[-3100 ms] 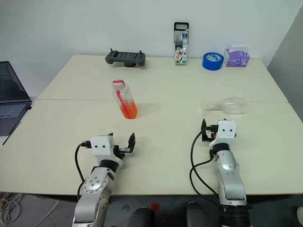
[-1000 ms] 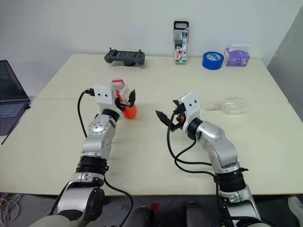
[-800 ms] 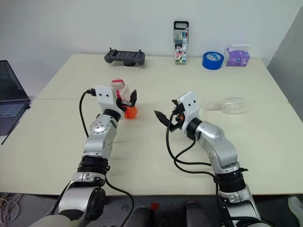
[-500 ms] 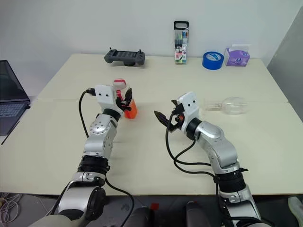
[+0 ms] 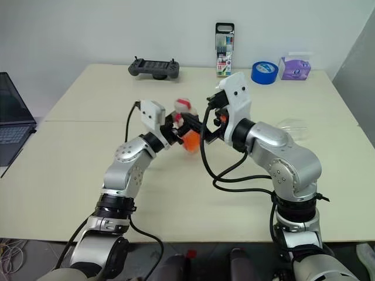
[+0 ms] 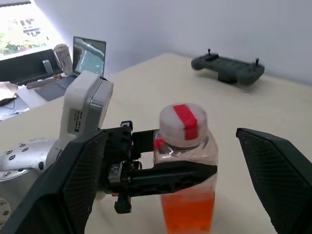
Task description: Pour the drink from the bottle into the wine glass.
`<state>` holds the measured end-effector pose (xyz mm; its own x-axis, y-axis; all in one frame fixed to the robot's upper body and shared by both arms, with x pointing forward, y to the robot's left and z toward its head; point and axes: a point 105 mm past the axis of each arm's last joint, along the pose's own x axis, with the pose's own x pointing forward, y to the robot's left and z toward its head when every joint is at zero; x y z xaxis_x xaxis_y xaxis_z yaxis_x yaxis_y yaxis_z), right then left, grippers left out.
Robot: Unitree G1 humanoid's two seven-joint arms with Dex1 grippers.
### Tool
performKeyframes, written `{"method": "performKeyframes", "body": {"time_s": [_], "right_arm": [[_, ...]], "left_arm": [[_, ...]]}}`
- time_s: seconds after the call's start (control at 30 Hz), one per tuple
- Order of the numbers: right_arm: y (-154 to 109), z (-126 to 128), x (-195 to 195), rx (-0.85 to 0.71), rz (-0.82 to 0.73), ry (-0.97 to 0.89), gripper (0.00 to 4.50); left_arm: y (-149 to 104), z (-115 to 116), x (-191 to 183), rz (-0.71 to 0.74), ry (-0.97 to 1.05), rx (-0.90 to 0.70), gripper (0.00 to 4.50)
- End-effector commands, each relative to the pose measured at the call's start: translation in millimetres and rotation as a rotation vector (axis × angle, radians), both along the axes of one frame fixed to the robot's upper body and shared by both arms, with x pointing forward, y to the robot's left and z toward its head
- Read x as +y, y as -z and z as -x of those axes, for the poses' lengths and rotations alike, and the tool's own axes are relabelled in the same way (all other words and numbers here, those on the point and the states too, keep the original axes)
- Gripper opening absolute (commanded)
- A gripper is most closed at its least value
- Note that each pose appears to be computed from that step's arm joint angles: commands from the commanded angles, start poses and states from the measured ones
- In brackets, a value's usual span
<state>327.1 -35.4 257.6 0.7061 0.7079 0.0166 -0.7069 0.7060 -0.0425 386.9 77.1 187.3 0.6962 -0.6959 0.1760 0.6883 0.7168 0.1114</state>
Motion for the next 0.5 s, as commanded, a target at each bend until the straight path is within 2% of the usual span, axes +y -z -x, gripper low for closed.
{"method": "performKeyframes", "body": {"time_s": [0.03, 0.5], "right_arm": [[-10.1, -2.2, -4.4, -0.038, 0.010, 0.079, 4.50], [8.6, -15.8, -8.9, -0.002, 0.010, 0.233, 4.50]], "left_arm": [[-23.2, 10.9, -15.9, -0.037, 0.073, -0.112, 2.03], [-24.1, 23.1, -37.9, -0.045, 0.170, -0.125, 2.03]]}}
